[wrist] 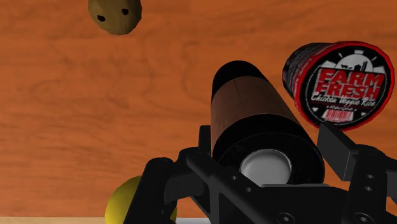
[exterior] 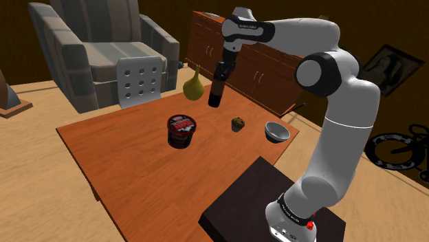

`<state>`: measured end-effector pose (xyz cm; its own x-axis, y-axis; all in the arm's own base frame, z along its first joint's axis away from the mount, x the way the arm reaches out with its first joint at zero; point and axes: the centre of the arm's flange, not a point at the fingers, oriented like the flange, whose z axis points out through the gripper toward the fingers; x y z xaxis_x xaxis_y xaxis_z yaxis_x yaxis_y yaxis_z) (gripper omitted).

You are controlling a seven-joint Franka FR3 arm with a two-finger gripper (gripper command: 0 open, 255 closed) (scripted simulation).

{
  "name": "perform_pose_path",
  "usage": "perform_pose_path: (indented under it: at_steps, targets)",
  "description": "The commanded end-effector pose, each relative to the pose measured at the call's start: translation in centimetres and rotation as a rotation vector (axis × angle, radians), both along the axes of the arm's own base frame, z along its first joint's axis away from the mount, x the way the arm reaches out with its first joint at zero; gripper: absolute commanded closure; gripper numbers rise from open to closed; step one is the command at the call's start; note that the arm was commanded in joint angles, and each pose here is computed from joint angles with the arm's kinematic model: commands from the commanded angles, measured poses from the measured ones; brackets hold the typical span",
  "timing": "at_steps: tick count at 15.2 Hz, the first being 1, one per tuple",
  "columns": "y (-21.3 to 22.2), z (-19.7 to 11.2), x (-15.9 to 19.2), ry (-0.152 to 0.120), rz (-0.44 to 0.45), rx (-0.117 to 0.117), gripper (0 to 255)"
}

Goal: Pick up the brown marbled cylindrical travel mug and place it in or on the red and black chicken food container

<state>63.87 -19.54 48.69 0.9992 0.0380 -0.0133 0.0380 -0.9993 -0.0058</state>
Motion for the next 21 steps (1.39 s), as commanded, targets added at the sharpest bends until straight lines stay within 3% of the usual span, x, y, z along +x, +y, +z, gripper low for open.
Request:
perform_pose_path:
  at_steps: [1,16,21]
  targets:
    - [2.3,0.7,0.2,-0.001,-0.001,-0.001,255]
    - [20.7,7.2,2.1,-0.001,-0.001,-0.001,255]
    - [20.7,4.5,2.1,-0.001,-0.001,-0.001,255]
